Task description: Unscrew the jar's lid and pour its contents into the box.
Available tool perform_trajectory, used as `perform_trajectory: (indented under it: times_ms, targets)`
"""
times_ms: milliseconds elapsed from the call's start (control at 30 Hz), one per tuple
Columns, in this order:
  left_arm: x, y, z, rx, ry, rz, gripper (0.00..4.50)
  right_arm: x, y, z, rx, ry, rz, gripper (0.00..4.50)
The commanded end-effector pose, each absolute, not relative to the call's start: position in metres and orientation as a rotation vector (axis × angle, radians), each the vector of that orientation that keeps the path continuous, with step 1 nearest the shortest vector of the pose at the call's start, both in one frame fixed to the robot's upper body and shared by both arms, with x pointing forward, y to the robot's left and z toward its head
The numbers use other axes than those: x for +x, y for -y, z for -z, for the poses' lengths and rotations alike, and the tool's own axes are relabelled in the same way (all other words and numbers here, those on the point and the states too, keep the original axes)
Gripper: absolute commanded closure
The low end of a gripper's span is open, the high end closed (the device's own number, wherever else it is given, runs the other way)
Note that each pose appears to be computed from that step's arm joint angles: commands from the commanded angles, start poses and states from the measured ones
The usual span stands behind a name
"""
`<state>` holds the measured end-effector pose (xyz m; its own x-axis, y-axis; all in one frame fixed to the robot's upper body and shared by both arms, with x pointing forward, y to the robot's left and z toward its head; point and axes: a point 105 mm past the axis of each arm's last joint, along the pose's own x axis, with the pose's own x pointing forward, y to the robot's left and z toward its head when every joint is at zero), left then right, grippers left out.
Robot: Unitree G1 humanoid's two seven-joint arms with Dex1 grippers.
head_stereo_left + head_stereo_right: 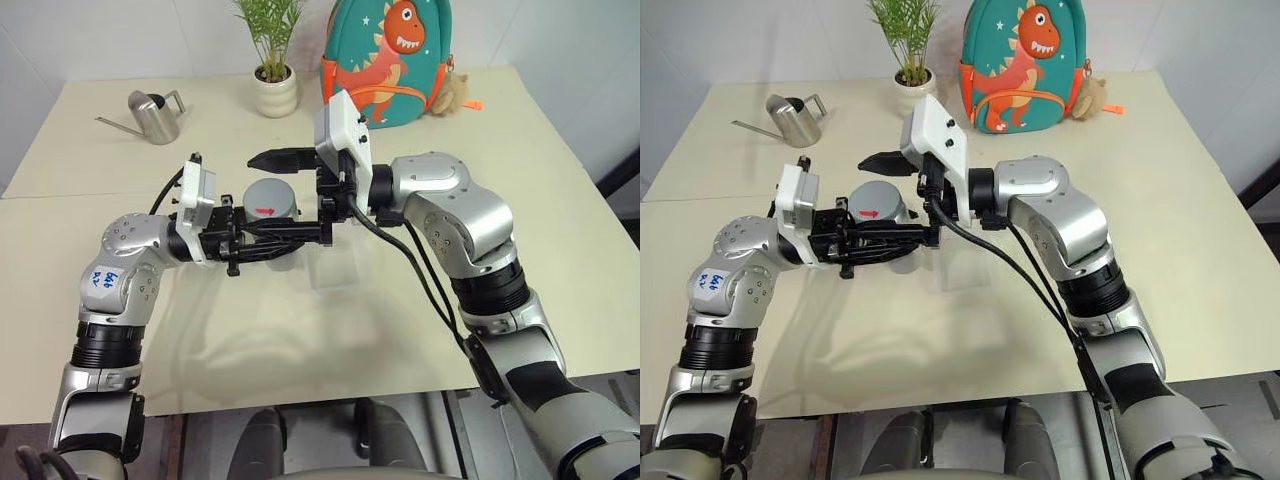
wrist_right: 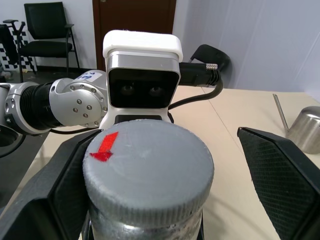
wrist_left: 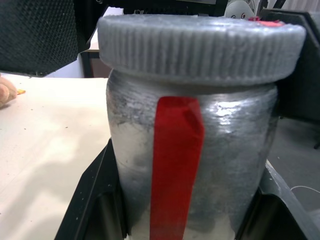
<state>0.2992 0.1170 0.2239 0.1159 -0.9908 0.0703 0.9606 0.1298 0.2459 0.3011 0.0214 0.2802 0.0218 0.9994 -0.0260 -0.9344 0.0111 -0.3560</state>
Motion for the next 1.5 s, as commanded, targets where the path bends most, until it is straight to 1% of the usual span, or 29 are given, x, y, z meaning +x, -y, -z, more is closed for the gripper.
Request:
perform_trajectory:
  times_ms: [33,167,300,433,533,667,800,1067,1167,1300,1500]
  targets:
    - [0.291,-0.114,-0.224,0.194,0.257,1.472,2.55,0.312,0.006,-0.309,-0.306,0.353,-1.438,0.02]
    - [0.291,-0.116,-0.223,0.197,0.255,1.461,2.55,0.318,0.027,-0.310,-0.318,0.350,-1.401,0.02]
    - [0.291,-0.119,-0.224,0.191,0.254,1.450,2.55,0.316,0.045,-0.315,-0.295,0.360,-1.388,0.02]
    - [0.291,-0.121,-0.224,0.191,0.252,1.446,2.55,0.311,0.059,-0.305,-0.294,0.318,-1.397,0.02]
    - [0.292,-0.122,-0.224,0.193,0.248,1.446,2.55,0.306,0.060,-0.301,-0.291,0.300,-1.423,0.02]
    - [0.293,-0.121,-0.224,0.194,0.247,1.448,2.55,0.295,0.050,-0.307,-0.277,0.320,-1.482,0.02]
    - [0.293,-0.121,-0.224,0.194,0.246,1.451,2.55,0.285,0.031,-0.314,-0.281,0.341,-1.529,0.02]
    - [0.295,-0.118,-0.224,0.196,0.245,1.457,2.55,0.279,-0.008,-0.306,-0.347,0.305,-1.539,0.02]
    - [0.296,-0.117,-0.225,0.198,0.248,1.457,2.55,0.279,-0.017,-0.303,-0.355,0.294,-1.532,0.02]
    - [0.297,-0.115,-0.226,0.197,0.253,1.459,2.55,0.287,-0.024,-0.297,-0.370,0.270,-1.501,0.02]
    - [0.297,-0.114,-0.225,0.195,0.255,1.462,2.55,0.294,-0.024,-0.304,-0.361,0.294,-1.475,0.02]
